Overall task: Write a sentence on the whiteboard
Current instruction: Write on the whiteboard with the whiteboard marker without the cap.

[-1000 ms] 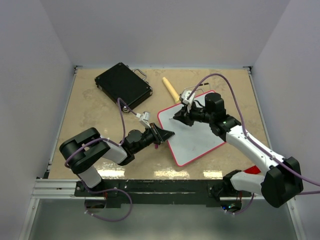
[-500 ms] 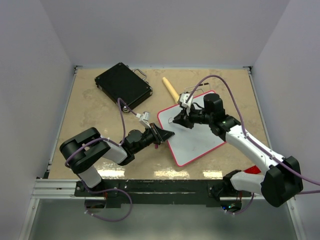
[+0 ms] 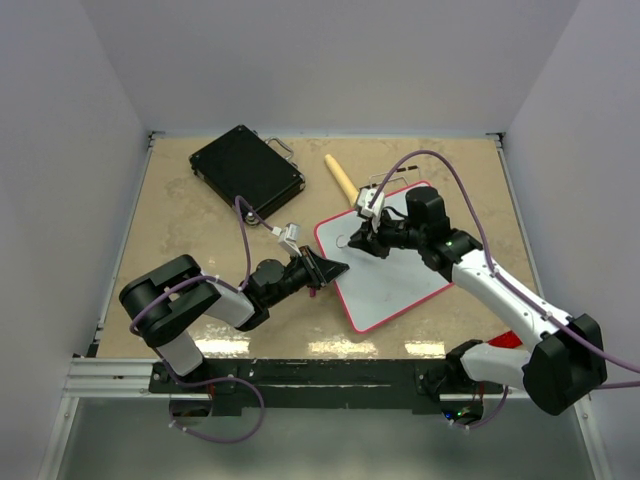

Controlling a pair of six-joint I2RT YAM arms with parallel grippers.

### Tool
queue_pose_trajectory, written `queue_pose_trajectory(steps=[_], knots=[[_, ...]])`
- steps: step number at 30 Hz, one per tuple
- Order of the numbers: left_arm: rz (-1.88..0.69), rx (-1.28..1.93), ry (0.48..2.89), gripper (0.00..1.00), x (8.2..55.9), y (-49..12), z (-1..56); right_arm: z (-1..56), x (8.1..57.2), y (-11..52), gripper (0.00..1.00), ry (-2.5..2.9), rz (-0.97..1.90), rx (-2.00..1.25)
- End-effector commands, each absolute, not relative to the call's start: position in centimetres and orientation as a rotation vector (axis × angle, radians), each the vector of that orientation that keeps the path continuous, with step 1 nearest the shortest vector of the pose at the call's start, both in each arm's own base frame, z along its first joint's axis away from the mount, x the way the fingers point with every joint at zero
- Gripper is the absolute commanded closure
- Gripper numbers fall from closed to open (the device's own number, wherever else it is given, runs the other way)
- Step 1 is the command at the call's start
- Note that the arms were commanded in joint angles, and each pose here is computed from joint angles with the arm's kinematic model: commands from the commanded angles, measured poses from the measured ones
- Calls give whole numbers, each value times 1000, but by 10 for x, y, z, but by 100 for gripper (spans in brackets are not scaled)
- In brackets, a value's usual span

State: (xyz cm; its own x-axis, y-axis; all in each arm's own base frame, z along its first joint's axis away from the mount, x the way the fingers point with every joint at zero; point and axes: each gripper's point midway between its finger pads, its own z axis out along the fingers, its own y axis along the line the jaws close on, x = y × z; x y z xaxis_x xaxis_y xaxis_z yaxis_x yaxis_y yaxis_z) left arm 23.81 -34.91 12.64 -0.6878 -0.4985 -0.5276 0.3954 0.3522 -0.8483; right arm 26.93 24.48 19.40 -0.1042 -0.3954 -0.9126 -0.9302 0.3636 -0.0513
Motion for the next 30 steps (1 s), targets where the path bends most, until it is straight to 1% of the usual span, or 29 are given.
queue_pose_trajectory(steps=[1,7,20,30], knots=[[-1538,18,1548,100,237,-356,196,194,285,229,100,1740,573,-1137],[-1540,17,1546,100,238,-356,196,201,292,226,100,1735,542,-1091],[-1544,20,1542,100,237,-355,196,212,275,248,100,1646,714,-1173],[-1551,21,1536,100,236,-355,197,210,282,246,100,1669,689,-1135]])
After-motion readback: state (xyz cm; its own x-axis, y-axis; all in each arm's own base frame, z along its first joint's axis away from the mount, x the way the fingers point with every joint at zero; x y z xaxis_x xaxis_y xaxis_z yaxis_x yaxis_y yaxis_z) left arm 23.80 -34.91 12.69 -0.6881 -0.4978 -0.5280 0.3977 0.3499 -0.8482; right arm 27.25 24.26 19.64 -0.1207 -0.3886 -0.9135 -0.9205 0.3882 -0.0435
